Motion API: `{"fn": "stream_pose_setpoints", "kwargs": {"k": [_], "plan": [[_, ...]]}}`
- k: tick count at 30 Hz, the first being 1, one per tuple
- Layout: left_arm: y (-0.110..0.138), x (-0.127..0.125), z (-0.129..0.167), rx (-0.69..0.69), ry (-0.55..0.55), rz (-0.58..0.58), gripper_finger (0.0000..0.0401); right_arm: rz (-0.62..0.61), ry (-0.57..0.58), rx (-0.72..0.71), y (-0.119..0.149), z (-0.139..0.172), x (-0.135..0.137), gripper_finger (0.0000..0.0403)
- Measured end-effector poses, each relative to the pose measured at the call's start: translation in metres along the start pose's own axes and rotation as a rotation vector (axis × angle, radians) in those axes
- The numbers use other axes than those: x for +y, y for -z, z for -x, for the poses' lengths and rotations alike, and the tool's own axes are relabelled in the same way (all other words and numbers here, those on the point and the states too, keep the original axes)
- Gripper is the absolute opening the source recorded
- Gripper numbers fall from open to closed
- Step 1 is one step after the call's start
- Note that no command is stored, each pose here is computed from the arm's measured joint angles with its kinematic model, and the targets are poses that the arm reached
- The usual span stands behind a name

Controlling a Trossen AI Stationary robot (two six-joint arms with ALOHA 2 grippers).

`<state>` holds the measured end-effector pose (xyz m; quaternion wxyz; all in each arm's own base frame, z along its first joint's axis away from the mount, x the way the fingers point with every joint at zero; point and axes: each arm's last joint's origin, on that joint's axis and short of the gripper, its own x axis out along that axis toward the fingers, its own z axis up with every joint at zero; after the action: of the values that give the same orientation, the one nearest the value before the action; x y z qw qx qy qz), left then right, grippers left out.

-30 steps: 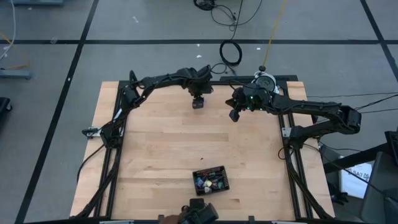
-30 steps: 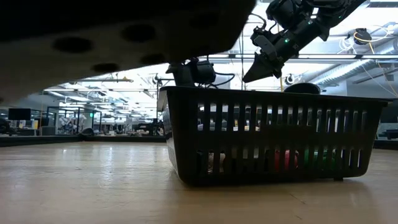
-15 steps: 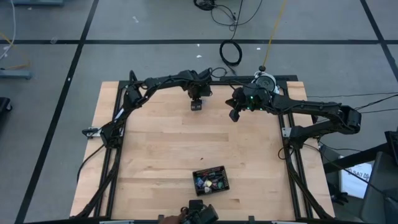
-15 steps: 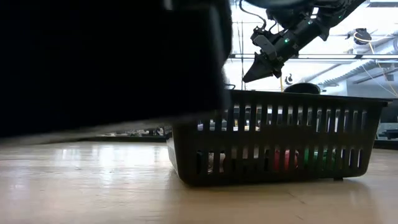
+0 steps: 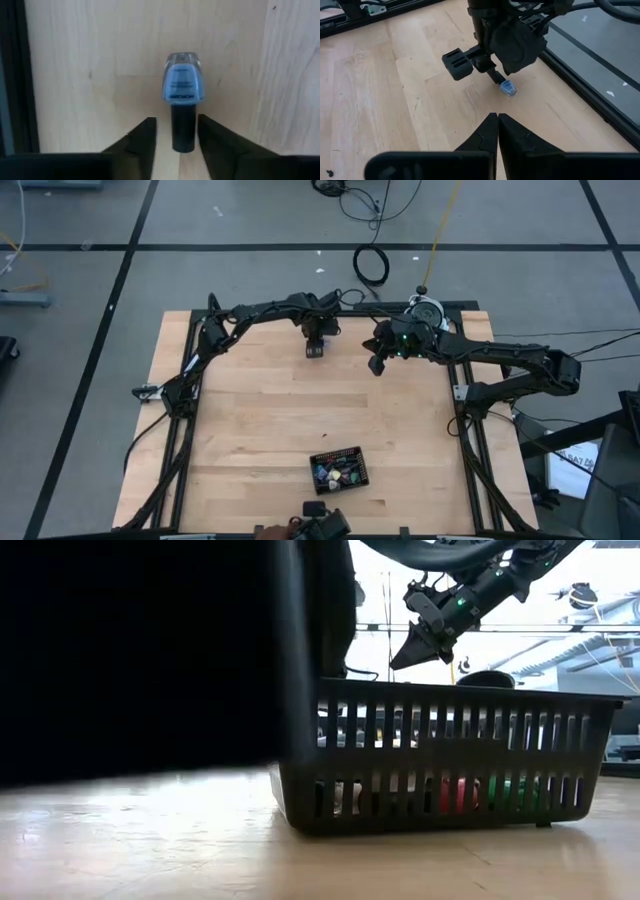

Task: Pick & Place Nail Polish
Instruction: Put the blue nail polish bottle into the black bin

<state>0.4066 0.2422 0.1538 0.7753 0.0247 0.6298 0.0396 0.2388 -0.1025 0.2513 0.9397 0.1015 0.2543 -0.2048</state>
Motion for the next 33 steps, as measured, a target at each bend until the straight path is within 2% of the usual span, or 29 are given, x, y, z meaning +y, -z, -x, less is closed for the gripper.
{"fn": "stream_pose_setpoints", "kwargs": {"k": [4, 6, 11, 17, 21, 25, 33], "plan": [[0.000, -0.001, 0.000, -0.011, 0.039, -0.010, 0.0078, -0.005, -0.014, 0.002, 0.000, 0.000, 0.004, 0.0004], [0.001, -0.001, -0.001, -0.013, 0.041, -0.008, 0.0070, 0.001, -0.023, 0.003, 0.001, 0.000, 0.007, 0.0004], [0.001, -0.002, -0.001, -0.011, 0.035, 0.000, 0.0067, 0.014, -0.046, 0.005, 0.002, 0.000, 0.014, 0.0004], [-0.001, -0.008, -0.001, 0.042, -0.026, 0.027, 0.0067, 0.016, -0.066, 0.008, 0.002, 0.001, 0.020, 0.0004], [0.001, -0.010, 0.000, 0.084, -0.038, -0.002, 0.0067, 0.020, -0.073, 0.009, 0.003, 0.001, 0.022, 0.0004], [0.007, -0.008, 0.001, 0.077, 0.063, -0.036, 0.0067, 0.021, -0.074, 0.009, 0.003, 0.001, 0.022, 0.0004], [0.009, -0.005, 0.001, 0.046, 0.128, 0.133, 0.0069, 0.021, -0.073, 0.009, 0.003, 0.001, 0.022, 0.0004]]}}
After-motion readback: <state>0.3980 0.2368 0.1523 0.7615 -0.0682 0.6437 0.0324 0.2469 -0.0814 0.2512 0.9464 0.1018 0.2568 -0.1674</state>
